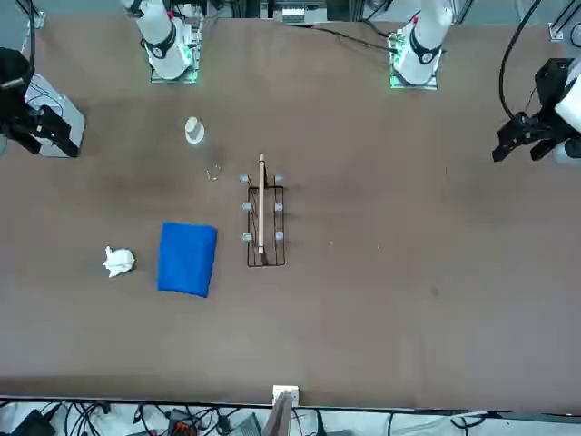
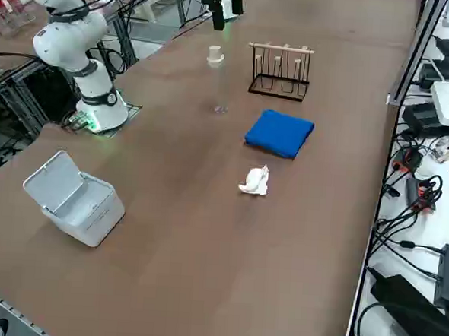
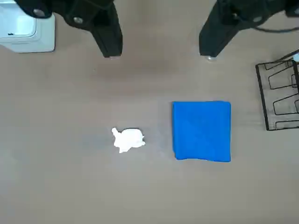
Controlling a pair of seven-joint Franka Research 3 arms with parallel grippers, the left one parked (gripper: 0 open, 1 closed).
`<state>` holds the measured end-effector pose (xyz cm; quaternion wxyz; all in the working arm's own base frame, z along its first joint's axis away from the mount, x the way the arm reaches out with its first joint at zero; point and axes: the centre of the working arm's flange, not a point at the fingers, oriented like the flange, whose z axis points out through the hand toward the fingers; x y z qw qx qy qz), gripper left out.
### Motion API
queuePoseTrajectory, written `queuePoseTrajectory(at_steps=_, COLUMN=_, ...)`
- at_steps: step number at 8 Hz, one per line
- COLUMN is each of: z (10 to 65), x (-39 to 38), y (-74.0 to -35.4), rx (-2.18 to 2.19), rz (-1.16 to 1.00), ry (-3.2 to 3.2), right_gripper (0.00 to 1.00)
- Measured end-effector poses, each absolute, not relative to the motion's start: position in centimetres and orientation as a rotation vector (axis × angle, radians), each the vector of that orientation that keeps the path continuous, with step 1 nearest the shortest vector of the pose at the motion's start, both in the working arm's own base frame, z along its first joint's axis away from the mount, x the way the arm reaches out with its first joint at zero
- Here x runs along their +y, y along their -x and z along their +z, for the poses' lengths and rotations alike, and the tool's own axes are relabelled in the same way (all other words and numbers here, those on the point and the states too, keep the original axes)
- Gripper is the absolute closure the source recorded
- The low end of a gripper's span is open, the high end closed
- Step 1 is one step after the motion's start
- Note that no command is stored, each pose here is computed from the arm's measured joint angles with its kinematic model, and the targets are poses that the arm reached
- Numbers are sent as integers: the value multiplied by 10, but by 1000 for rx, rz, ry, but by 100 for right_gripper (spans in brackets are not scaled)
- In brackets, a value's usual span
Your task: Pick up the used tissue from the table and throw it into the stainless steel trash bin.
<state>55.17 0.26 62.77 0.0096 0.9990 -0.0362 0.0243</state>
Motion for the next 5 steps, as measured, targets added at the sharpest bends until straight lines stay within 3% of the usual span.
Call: queuePoseTrajectory(at_steps=5, z=627, x=4, y=-551, rx=-109, rz=30, ry=-3120, right_gripper=0)
